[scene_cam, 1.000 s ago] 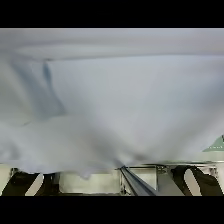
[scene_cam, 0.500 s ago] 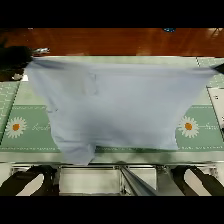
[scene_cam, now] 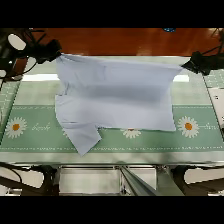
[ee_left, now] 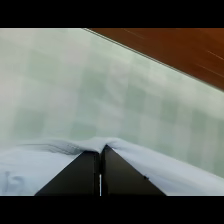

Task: Fold the shirts.

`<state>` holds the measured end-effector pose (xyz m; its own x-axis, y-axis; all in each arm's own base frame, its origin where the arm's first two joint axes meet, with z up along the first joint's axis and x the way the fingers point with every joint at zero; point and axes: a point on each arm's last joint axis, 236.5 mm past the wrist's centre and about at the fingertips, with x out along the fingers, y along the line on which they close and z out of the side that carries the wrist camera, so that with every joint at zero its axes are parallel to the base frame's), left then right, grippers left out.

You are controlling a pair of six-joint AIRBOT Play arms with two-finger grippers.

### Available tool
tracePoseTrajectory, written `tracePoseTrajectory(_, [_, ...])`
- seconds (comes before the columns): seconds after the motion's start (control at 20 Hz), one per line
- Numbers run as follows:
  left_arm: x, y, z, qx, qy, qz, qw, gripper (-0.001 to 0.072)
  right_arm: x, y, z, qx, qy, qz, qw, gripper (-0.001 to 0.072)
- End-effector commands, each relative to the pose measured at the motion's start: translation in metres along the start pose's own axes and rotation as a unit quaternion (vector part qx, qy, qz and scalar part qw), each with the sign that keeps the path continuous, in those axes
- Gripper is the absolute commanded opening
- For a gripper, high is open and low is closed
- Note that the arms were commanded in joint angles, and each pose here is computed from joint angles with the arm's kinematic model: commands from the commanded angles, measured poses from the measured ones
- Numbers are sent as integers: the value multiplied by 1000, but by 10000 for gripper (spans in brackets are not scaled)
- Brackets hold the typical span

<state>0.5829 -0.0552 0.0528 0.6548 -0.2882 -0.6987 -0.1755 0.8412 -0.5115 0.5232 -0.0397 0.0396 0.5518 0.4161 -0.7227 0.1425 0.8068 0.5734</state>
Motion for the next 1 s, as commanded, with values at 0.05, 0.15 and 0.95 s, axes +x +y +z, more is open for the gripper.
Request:
tracePoseTrajectory(0.05, [41, -1, -16, -53, 57, -37, 996, 19, 62, 2, 1, 16, 39, 19, 999, 19])
tracePoseTrajectory(0.15, [32, 2, -20, -30, 73, -36, 996, 19, 63, 6, -1, 12, 44, 22, 999, 20])
tracePoseTrajectory(0.95, [4, 83, -119, 77, 312, 17, 947, 19, 64, -62, -90, 12, 210, -48, 977, 20])
